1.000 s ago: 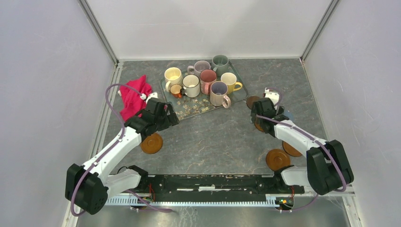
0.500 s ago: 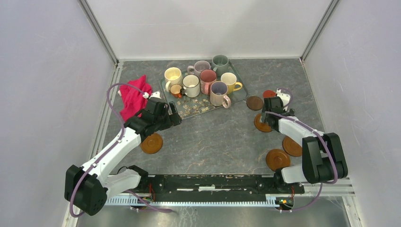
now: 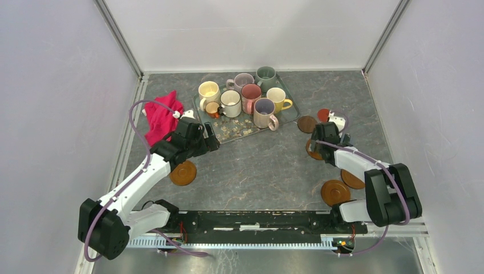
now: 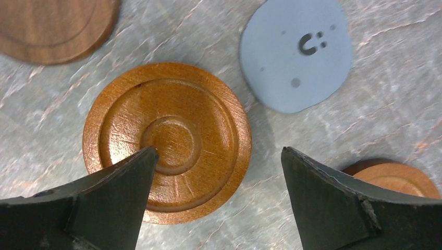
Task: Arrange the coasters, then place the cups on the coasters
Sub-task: Move the coaster to the center of the board.
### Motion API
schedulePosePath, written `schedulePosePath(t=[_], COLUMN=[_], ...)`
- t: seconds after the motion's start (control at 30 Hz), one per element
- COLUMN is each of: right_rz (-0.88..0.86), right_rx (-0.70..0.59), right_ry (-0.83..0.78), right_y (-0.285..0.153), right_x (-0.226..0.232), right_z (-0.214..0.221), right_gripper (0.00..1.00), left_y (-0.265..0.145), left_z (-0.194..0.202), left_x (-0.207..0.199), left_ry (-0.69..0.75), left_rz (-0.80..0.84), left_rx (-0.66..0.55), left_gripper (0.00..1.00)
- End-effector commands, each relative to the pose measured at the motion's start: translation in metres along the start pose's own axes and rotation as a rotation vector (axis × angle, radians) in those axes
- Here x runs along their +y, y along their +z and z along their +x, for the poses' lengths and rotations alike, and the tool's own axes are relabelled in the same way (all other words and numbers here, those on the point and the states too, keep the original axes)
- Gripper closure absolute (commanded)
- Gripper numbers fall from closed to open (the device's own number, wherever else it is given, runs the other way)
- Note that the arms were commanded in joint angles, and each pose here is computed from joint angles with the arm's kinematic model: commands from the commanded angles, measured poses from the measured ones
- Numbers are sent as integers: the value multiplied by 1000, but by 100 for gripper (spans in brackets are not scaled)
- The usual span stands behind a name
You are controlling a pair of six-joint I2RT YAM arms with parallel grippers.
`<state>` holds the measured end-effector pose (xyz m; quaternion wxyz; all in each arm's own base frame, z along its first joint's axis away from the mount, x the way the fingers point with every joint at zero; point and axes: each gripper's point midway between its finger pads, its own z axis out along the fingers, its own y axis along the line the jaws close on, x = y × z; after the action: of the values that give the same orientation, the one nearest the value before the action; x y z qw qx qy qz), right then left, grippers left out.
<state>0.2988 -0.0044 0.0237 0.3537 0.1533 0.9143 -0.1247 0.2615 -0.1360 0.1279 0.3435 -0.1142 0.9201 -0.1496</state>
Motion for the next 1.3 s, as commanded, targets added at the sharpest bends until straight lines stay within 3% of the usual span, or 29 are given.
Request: schedulePosePath(t=[0.0, 0.57, 1.07, 1.27], right_rz=[-71, -359, -659, -716], right_rx=[59, 63, 72, 36], right_ry=[-72, -269, -448, -452], right_y=[-12, -82, -158, -178], right_x=[14, 115, 278, 296], right_z=[34, 98, 126, 114], right_gripper=[2, 2, 2, 2], left_y=[-2, 2, -20, -18], left_z=[-16, -11, -15, -7], left_x=[-10, -12, 6, 9], left_ry=[27, 8, 20, 11], left_rz=[28, 31, -33, -28], left_rx=[-46, -18, -62, -51], left_gripper=[0, 0, 0, 0])
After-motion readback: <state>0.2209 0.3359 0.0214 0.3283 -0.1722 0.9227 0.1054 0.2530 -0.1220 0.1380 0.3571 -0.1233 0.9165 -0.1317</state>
